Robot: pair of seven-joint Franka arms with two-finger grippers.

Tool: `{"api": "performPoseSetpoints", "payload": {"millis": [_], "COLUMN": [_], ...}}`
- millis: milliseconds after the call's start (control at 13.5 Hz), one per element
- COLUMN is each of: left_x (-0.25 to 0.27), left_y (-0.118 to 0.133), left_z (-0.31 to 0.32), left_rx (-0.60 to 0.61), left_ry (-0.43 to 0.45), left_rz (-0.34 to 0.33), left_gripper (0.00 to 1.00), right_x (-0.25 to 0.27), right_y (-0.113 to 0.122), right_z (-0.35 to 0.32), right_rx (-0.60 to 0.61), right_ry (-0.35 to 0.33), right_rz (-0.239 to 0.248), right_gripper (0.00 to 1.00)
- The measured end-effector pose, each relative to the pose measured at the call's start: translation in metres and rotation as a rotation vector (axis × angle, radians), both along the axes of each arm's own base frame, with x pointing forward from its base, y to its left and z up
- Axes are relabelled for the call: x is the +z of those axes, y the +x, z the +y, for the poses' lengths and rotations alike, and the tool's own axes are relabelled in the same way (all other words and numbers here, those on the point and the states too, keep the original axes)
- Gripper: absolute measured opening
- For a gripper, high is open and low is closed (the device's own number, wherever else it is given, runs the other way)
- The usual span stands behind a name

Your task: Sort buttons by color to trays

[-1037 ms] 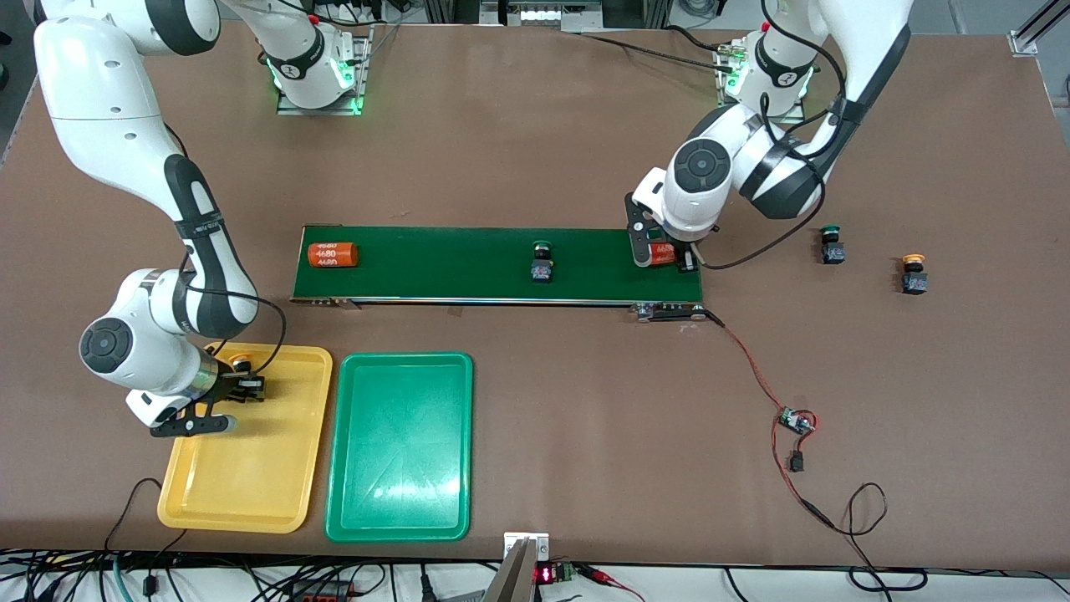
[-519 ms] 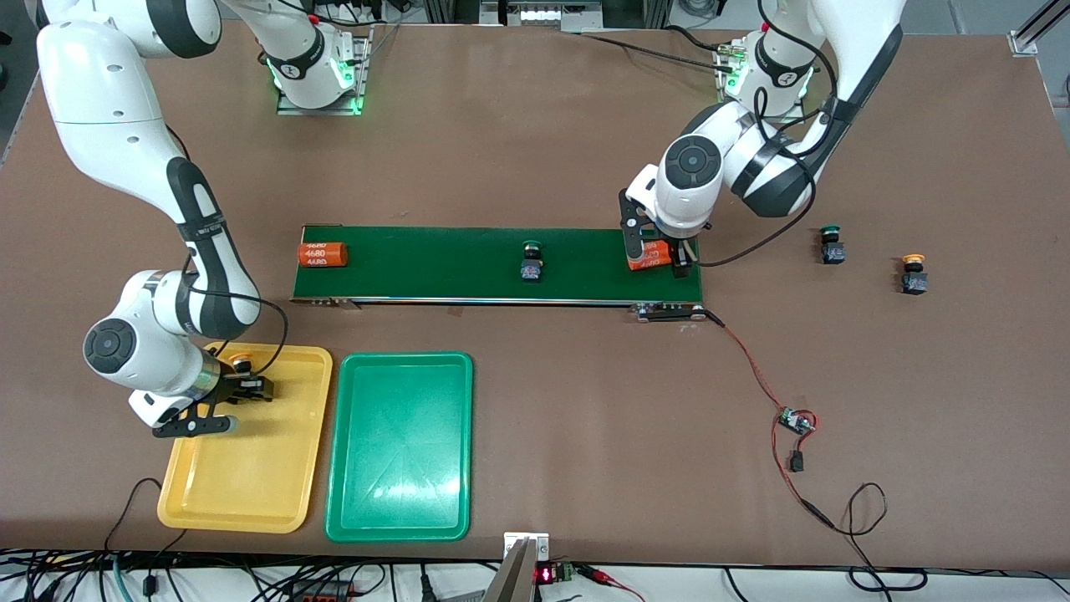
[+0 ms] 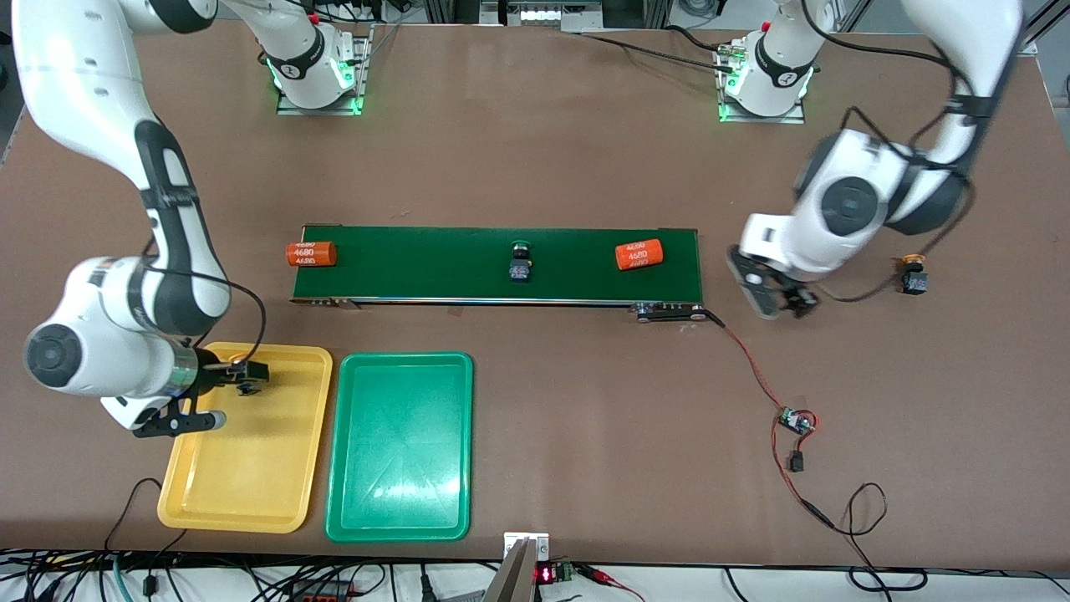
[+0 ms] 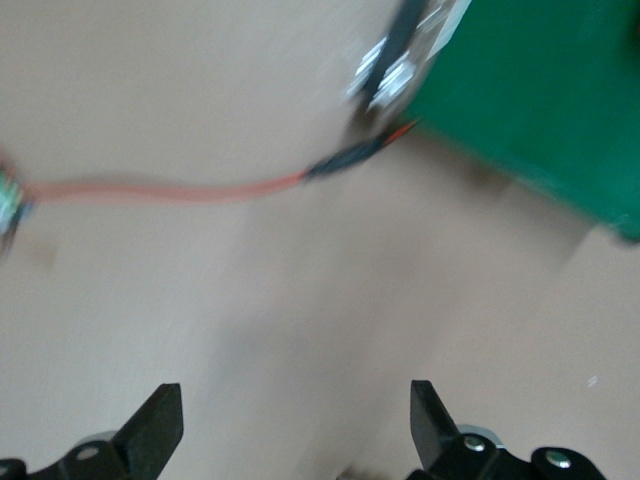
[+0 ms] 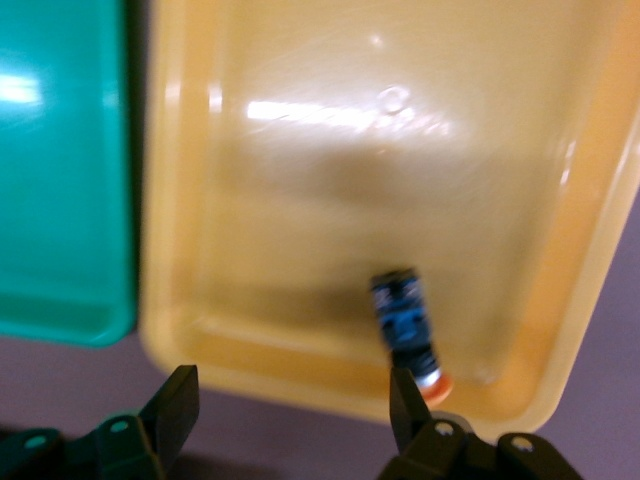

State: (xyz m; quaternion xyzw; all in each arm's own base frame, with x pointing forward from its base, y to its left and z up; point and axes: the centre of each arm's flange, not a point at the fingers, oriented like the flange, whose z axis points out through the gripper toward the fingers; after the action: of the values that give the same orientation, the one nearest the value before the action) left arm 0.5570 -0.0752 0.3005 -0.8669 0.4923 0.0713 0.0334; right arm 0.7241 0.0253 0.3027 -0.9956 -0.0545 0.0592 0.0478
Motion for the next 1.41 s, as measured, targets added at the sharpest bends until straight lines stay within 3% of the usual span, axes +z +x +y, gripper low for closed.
{"api": "performPoseSetpoints", "payload": {"millis": [148,296,444,815,889,1111,1407], "left_x": [-0.002,-0.008,-0.017,-0.047,-0.058,-0.099,-0.123], "left_y": [0.002,-0.005,-0.014,-0.042,-0.049,-0.080,-0.102], "left_z": [0.047,0.081,0.112,0.183,0.194,0.201,0.189], "left_rx": [0.164,0.423,0.617,0.848,0.874,0.965,1.015], "left_ry": [-0.002,-0.034,-0.033,-0.018,-0.029,-0.047,-0.049], "left_rz": [0.015,0.073,0.106,0.147,0.146,0.165,0.171], "left_gripper": [1.00,1.00,1.00,1.00,1.00,1.00,1.00], "right_x": [0.034,0.055,0.058,0.057,0.059,0.070,0.067], "right_y": [-0.008,-0.018,-0.034,-0.063,-0.067,-0.076,-0.118], "right_z": [0.037,0.082,0.128,0.218,0.229,0.242,0.272], "right_rx": [-0.025,-0.054,-0.041,-0.066,-0.081,-0.139,-0.188], "right_ry": [0.026,0.018,0.018,-0.008,-0.010,0.017,-0.012], "right_rz": [0.019,0.030,0.086,0.123,0.112,0.010,-0.025], "right_gripper": [0.86,0.87,0.99,1.00,1.00,1.00,1.00]}}
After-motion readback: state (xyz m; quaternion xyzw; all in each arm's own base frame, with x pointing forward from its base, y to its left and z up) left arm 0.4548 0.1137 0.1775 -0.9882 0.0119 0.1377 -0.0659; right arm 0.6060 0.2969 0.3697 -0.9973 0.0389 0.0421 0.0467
